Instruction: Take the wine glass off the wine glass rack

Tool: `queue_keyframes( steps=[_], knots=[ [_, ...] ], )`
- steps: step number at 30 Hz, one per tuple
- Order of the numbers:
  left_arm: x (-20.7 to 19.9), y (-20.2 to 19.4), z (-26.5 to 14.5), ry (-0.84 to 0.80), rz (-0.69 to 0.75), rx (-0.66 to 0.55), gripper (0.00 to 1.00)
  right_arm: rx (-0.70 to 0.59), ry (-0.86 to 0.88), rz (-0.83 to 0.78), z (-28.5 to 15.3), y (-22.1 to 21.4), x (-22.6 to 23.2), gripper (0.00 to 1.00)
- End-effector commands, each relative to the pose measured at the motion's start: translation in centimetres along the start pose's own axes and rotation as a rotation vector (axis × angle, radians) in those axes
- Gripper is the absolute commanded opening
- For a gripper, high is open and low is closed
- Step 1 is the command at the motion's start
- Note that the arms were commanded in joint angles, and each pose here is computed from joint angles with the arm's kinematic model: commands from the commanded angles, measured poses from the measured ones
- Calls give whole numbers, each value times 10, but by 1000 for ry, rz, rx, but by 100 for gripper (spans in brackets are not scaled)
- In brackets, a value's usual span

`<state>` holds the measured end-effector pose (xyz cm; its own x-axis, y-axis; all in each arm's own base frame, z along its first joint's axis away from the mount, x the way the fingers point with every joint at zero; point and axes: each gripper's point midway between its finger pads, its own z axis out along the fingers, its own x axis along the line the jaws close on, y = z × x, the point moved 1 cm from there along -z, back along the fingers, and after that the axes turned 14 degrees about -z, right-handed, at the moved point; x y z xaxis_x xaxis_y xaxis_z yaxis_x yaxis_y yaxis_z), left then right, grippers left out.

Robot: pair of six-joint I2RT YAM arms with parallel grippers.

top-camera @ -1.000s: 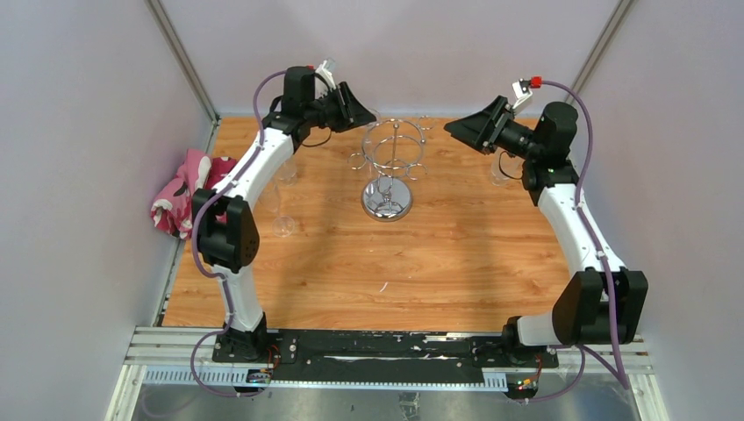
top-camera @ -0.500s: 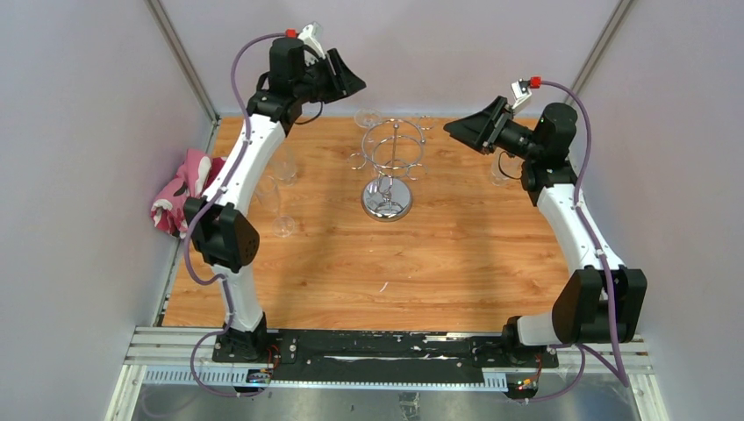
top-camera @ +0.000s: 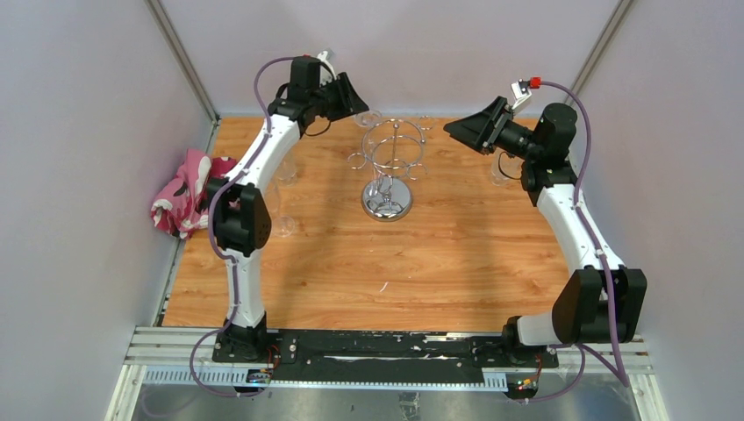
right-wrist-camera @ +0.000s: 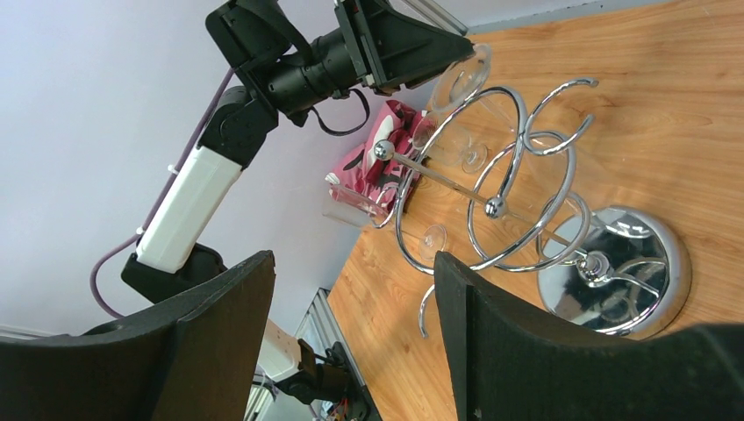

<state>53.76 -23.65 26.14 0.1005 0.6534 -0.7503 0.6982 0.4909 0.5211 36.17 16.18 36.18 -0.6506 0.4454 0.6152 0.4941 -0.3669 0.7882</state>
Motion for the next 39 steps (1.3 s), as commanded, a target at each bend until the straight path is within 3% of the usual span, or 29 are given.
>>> queue_keyframes(
  steps=[1, 21, 31, 39],
  knots=[
    [-12, 0, -12, -39, 15, -3, 49, -9, 5, -8, -3, 2, -3, 71],
    [-33, -19, -28, -170, -34, 61, 40, -7, 5, 9, -3, 1, -4, 71],
    [-58, -9, -53, -214, -1, 14, 40, -9, 12, 13, -2, 0, -5, 71],
    [-53, -20, -46, -233, -17, 56, 39, -1, 21, 24, -1, -1, -5, 71]
  ],
)
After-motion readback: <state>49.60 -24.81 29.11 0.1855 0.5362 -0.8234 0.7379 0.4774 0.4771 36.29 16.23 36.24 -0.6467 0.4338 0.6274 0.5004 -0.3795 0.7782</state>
